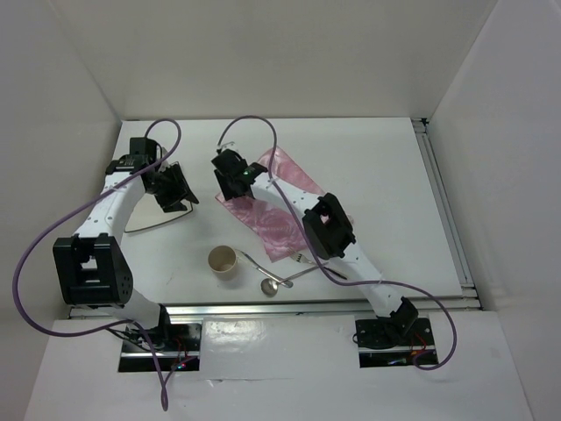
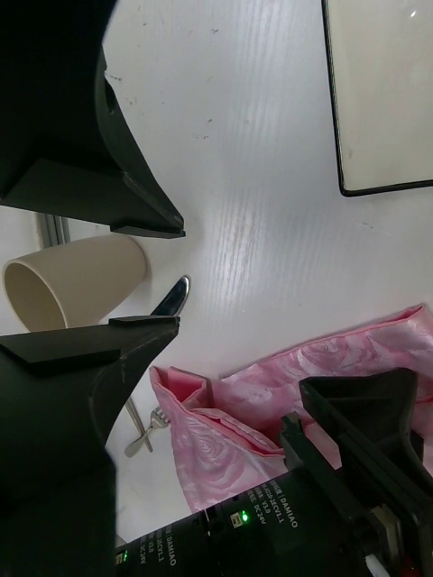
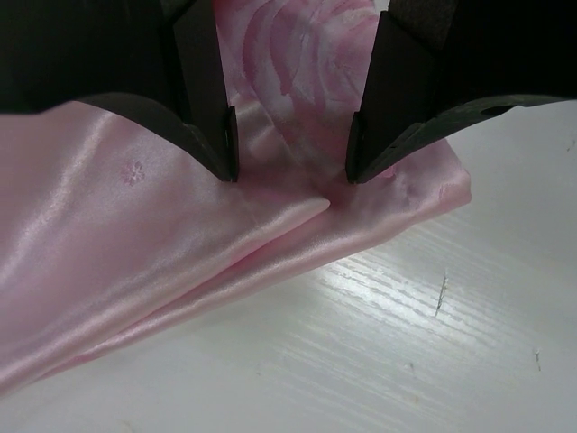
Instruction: Set the dinner table for one person
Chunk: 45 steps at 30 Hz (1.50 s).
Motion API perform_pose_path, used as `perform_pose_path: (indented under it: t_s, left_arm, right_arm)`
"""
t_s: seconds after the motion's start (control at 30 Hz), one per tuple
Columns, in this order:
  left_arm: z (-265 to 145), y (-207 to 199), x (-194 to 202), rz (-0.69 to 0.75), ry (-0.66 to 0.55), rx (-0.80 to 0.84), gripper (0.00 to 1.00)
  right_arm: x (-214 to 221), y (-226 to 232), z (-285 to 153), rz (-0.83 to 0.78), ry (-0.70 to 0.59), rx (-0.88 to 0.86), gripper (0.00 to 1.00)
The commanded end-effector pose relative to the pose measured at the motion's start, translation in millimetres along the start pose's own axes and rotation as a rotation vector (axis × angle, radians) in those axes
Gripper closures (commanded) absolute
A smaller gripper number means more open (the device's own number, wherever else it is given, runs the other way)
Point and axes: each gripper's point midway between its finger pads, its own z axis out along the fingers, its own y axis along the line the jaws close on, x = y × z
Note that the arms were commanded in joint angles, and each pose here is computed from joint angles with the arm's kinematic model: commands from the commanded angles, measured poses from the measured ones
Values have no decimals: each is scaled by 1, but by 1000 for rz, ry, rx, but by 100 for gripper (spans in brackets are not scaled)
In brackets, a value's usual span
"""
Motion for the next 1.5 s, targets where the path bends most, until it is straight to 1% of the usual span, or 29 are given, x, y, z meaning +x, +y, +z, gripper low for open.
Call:
perform_pose_path:
  t_s: [0.0,0.1,0.3,0.33,0.4,0.43,0.53,0.57,0.63,0.67,0.7,0.77,0.8,0.83,0.87,0.9,0.93,0.97,1.03,1.1,1.23,1.27,1.3,1.4,1.47]
  left_arm:
    - [0,-5,-2,6,-7,22,43]
    - [3,-3,-2,12,1,18,43]
    - [10,-3,-2,5,25,19,42]
    - [8,-5,-4,8,17,23,42]
    - [12,-6,-5,-4,30,27,42]
    - [12,-6,-5,-4,30,27,42]
    - [17,-12,-8,-2,30,42,41]
    - [17,-17,-5,-13,40,55,41]
    - [21,-25,-10,-13,35,65,41]
    - [27,-29,-12,-19,20,56,41]
    - [29,-32,-17,-27,11,61,41]
    - [34,-41,-25,-30,-3,76,41]
    - [38,-41,-26,-32,-11,52,41]
    - [38,-45,-33,-40,-20,59,39]
    - [42,-47,-37,-40,-19,58,35]
    - [52,-45,-44,-37,-9,38,32]
    - [59,-44,-47,-27,-2,34,28]
    - [67,-45,-45,-9,21,25,25]
    - [84,-36,-46,-10,65,-48,25]
    - [92,-36,-44,10,76,-60,25]
    - [104,-26,-37,60,88,-125,26]
    - [108,-29,-32,70,102,-127,26]
    - [112,-30,-28,90,114,-129,26]
    - [124,-23,-18,119,133,-169,26]
    - [128,-22,-15,127,138,-183,26]
  right_arm:
    - [-32,-2,2,-3,-121,49,37]
    - [-23,-7,12,-9,-112,82,37]
    - [-28,-3,12,10,-130,65,51]
    - [-28,-3,12,10,-130,65,57]
    - [-28,-1,12,9,-127,56,64]
    - [-32,-1,8,13,-136,54,70]
    - [-46,1,-4,31,-160,37,80]
    - [-56,1,-14,39,-180,30,85]
    - [-55,2,-20,36,-171,16,90]
    - [-57,5,-25,60,-171,-1,93]
    - [-66,5,-38,79,-180,-15,100]
    - [-64,9,-47,119,-162,-46,100]
    - [-72,9,-64,135,-170,-63,100]
    - [-65,4,-63,146,-146,-69,100]
    - [-66,4,-69,152,-141,-107,100]
    - [-79,-1,-84,178,-163,-135,100]
    - [-73,1,-86,185,-145,-154,100]
    - [-77,1,-90,201,-142,-185,100]
    - [-79,-2,-96,212,-128,-197,100]
    - [-80,-3,-106,211,-121,-204,100]
    - [-86,-22,-116,242,-119,-199,100]
    - [-84,-21,-119,253,-111,-212,100]
    - [-88,-28,-126,263,-118,-214,100]
    - [-79,-33,-124,274,-96,-213,100]
    - [-85,-40,-132,282,-112,-211,100]
